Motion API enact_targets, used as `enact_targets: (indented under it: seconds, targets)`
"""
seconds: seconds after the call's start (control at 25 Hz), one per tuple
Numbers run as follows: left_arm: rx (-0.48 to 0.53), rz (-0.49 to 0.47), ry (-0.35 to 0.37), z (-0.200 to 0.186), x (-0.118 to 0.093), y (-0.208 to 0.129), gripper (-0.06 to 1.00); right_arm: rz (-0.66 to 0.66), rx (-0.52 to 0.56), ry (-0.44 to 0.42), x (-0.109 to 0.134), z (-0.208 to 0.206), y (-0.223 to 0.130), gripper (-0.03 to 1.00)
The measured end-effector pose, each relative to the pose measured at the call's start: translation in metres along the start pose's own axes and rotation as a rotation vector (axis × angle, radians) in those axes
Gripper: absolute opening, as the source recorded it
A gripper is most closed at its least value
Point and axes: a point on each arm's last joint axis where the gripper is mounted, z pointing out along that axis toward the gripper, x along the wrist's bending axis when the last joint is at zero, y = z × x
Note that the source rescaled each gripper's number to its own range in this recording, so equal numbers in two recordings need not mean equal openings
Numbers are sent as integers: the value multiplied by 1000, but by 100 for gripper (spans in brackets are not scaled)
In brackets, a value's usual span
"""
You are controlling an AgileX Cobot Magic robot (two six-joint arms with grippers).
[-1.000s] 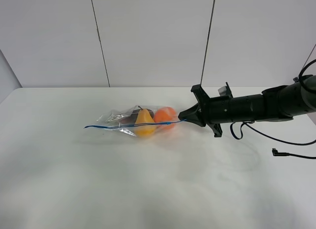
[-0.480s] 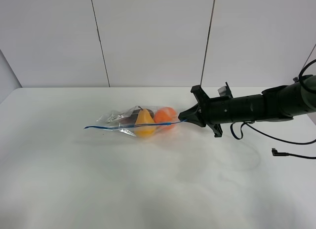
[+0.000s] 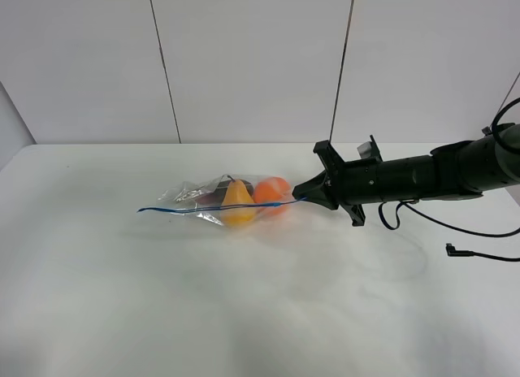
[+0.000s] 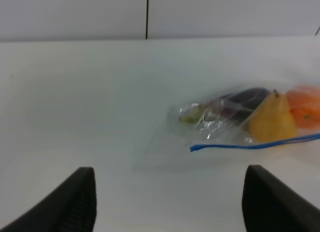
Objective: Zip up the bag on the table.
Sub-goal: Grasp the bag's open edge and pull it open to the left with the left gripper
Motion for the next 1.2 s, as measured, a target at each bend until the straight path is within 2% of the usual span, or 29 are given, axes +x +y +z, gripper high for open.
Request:
enact_targets:
  seconds: [0.16, 0.24, 0.36, 0.56, 0.72, 0.84, 1.2]
  targets:
    - [37, 24, -52, 12, -6, 0, 87, -19, 6, 1, 0, 0, -1, 0]
    - [35, 54, -107, 12, -14, 1, 87, -19, 7, 2, 0, 0, -1, 0]
    - [35, 127, -235, 10, -33, -1, 87, -20, 8, 3, 0, 0, -1, 0]
    - [14, 311, -447, 2, -63, -5, 87, -20, 13, 11, 1, 0, -1, 0]
    - [-14, 459, -547, 3, -81, -7, 87, -21, 15, 12, 1, 0, -1, 0]
    - [27, 494, -562, 20, -92, -9, 87, -21, 18, 18, 2, 0, -2, 0]
    - [159, 533, -547, 87, -121, -13, 87, -23, 26, 26, 2, 0, -2, 0]
